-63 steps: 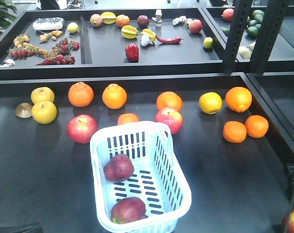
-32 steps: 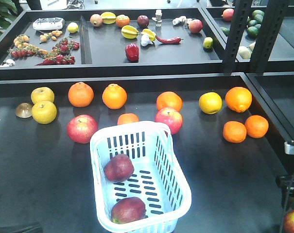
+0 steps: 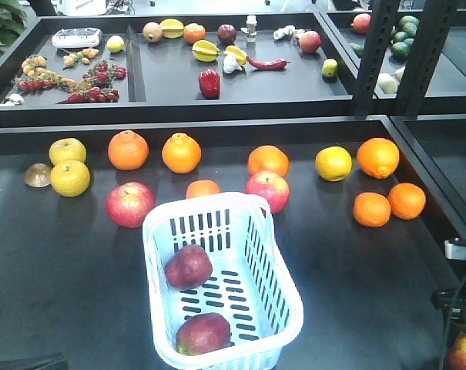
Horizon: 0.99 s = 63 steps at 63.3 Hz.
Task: Pick three apples into basket with both arms
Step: 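Return the right gripper to the last red apple and grasp it, then place the third apple into the basket and release it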
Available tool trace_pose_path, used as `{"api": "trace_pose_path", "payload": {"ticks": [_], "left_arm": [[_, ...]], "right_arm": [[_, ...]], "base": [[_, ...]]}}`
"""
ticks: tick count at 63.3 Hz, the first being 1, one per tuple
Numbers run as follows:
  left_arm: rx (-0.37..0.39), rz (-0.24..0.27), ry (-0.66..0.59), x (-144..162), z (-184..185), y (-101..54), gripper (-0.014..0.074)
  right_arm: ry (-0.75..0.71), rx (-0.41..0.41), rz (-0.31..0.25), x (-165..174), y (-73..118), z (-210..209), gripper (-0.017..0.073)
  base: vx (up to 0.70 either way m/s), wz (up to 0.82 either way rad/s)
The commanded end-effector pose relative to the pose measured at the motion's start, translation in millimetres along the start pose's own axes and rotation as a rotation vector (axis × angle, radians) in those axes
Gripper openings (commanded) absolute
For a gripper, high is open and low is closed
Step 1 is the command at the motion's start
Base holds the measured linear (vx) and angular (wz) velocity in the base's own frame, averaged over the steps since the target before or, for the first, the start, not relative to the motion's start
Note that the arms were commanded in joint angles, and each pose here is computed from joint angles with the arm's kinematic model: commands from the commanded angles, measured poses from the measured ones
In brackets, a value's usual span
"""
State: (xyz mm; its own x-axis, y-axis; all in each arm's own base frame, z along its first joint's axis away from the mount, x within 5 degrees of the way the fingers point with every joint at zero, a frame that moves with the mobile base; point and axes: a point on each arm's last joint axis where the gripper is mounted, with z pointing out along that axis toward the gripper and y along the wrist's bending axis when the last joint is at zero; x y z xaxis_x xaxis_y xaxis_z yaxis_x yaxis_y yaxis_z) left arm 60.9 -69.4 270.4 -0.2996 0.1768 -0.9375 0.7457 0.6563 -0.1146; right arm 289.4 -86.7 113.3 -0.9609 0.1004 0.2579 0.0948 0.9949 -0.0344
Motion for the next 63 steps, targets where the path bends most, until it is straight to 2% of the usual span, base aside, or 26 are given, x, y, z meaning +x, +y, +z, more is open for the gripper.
{"api": "trace_pose_path", "payload": {"ticks": [1,20,27,37,48,52,63], "left_arm": [[-0.016,-0.03,-0.06,-11.9,-1.7,1.1,-0.0006],[-0.016,-0.03,-0.059,-11.8,-1.7,1.1,-0.0006],[-0.016,-0.03,-0.059,-11.8,-1.7,1.1,-0.0006],[-0.016,-0.03,-0.059,-11.8,-1.7,1.1,-0.0006],[-0.016,-0.03,-0.059,-11.8,-1.7,1.1,-0.0006],[-0.016,-0.03,-0.06,-11.9,-1.7,1.1,-0.0006],[-0.016,-0.03,-0.06,-11.9,-1.7,1.1,-0.0006]], "right_arm": [[-0.027,0.014,0.002,-2.1,-4.0,-10.3,0.0606],[0.03,-0.005,0.005,-5.0,-2.5,4.8,0.0561],[0.035,-0.033,0.022,-4.7,0.1,4.5,0.0496],[0.028,-0.083,0.034,-1.7,5.8,-3.3,0.0325],[-0.12,-0.164,0.002,8.1,13.9,-41.8,0.0134],[-0.194,-0.217,-0.003,13.8,19.4,-59.8,0.0076],[-0.44,-0.404,-0.104,41.9,40.2,-119.0,-0.0011]], "base": [[0.0,0.0],[0.0,0.0],[0.0,0.0],[0.0,0.0],[0.0,0.0],[0.0,0.0],[0.0,0.0]]}}
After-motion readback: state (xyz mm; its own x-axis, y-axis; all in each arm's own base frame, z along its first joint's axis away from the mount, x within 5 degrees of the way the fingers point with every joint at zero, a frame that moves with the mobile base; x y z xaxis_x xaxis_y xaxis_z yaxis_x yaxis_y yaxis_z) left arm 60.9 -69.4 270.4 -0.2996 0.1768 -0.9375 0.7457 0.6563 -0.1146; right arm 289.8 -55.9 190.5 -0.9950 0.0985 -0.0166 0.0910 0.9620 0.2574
